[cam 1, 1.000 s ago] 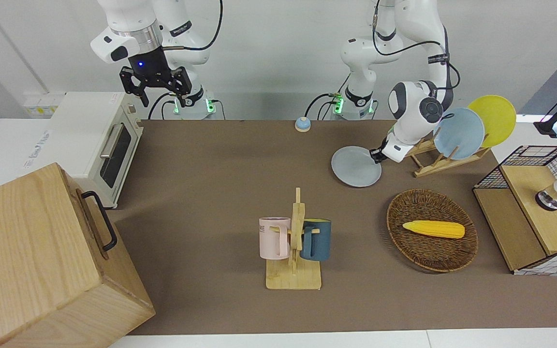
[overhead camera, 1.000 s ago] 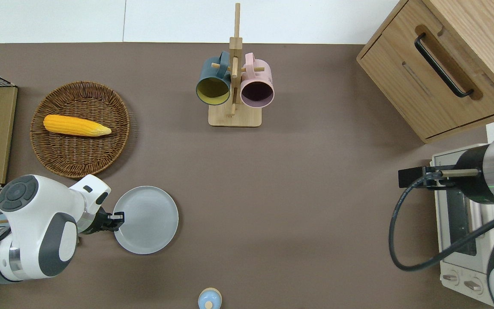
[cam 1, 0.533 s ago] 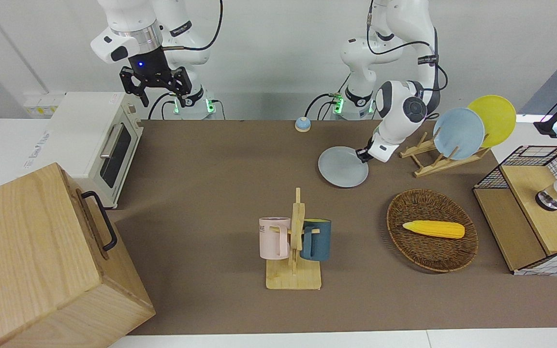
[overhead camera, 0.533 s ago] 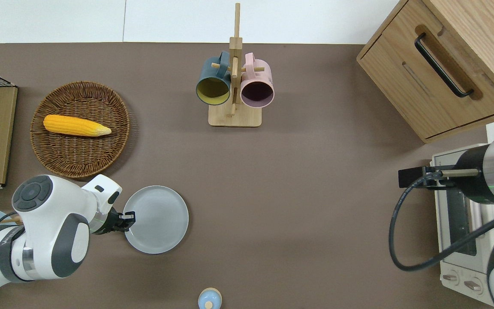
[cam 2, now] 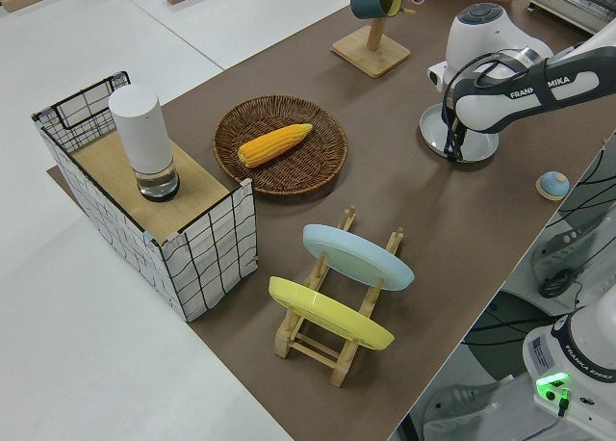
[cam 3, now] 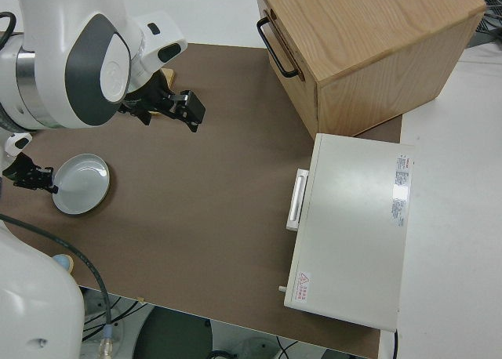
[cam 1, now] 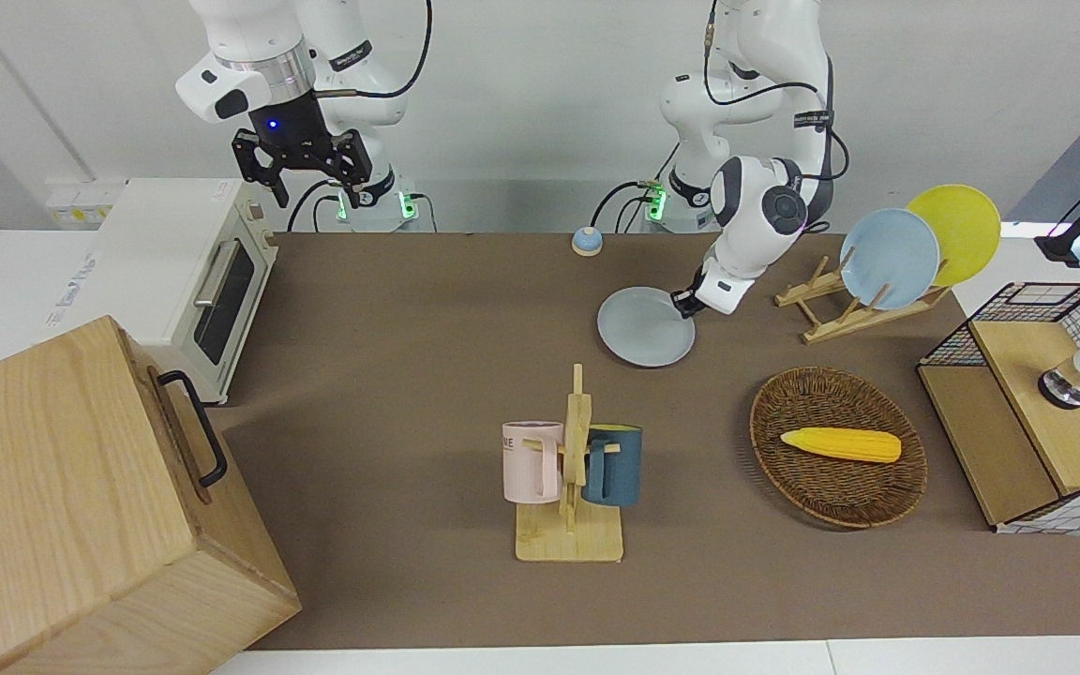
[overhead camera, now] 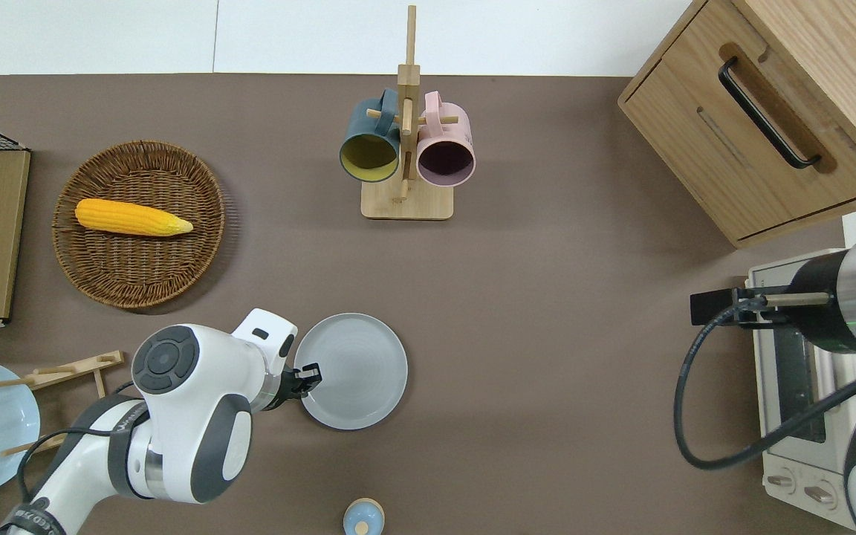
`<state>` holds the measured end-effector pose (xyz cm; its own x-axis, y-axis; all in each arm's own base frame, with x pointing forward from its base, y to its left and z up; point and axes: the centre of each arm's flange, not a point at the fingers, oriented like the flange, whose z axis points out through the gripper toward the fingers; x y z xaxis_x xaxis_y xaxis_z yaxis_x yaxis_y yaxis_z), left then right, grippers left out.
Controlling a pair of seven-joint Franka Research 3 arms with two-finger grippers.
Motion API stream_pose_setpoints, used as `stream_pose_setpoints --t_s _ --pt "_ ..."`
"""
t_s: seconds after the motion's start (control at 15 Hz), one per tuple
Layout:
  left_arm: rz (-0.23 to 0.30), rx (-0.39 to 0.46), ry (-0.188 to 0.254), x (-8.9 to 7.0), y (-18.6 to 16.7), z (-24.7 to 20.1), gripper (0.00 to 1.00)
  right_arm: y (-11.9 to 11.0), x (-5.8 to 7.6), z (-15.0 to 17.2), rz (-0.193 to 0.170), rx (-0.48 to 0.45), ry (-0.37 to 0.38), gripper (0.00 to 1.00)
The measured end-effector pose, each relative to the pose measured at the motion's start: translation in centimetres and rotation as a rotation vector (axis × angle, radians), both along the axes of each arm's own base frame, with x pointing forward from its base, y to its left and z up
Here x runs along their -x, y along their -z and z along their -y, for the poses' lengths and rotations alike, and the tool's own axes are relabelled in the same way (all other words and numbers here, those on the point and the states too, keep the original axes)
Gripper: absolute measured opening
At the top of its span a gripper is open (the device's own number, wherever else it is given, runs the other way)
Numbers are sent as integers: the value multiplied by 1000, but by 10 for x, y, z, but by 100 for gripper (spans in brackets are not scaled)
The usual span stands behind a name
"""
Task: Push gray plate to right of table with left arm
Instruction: 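Push the gray plate with the left gripper across the table toward the toaster oven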
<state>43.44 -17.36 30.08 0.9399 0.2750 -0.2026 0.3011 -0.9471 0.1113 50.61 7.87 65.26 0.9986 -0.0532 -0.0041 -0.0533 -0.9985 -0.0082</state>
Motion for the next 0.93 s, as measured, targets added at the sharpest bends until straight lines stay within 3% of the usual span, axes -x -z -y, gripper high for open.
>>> stream_pose_setpoints --t_s 0.47,0.93 --pt "51 47 -81 16 1 64 3 0 0 0 0 0 0 100" --pt "84 63 -109 36 1 115 3 0 0 0 0 0 0 100"
